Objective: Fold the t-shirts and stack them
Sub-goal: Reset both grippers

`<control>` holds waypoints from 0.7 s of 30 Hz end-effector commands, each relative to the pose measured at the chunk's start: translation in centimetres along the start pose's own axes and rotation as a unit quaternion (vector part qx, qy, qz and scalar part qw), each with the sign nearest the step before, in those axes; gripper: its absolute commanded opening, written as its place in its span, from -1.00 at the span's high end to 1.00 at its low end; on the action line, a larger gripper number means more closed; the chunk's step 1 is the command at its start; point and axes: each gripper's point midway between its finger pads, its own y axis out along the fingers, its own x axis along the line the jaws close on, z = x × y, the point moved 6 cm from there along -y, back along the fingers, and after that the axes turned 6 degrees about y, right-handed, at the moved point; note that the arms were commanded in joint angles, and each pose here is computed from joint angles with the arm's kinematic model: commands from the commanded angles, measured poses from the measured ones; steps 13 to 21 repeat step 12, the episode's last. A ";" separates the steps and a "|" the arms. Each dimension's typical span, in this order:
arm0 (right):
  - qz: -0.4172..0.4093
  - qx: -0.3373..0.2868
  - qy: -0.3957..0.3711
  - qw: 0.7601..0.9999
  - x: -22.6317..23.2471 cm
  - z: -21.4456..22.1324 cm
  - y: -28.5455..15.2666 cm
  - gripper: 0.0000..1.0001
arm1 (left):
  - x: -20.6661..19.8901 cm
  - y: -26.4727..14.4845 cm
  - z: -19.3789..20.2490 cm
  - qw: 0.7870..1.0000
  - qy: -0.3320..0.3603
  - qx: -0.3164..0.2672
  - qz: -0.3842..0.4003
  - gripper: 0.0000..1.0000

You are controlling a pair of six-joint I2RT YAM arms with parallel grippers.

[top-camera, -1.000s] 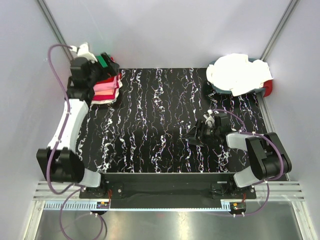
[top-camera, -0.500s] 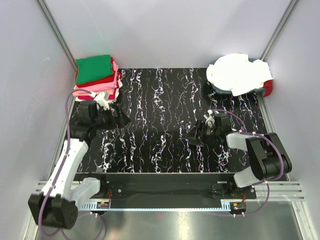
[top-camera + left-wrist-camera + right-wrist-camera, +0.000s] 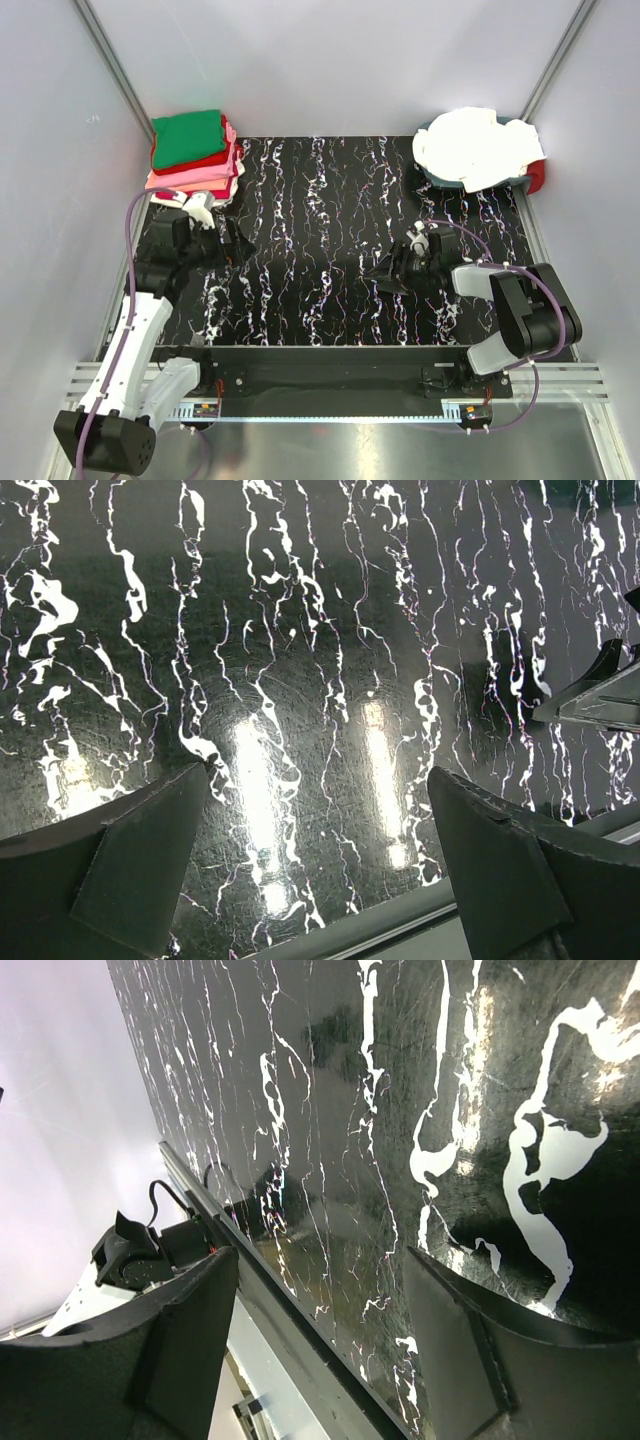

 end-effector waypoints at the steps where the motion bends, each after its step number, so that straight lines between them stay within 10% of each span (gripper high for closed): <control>1: -0.011 -0.002 -0.018 1.000 0.8 -0.8 0.0 -0.49 | 0.1 0.0 -0.8 1.000 0.012 -0.019 -0.005 -0.97; 21: -0.009 -0.001 -0.015 1.000 0.8 -0.8 0.0 -0.54 | 0.4 -0.8 -1.3 0.998 0.026 -0.040 -0.030 -0.97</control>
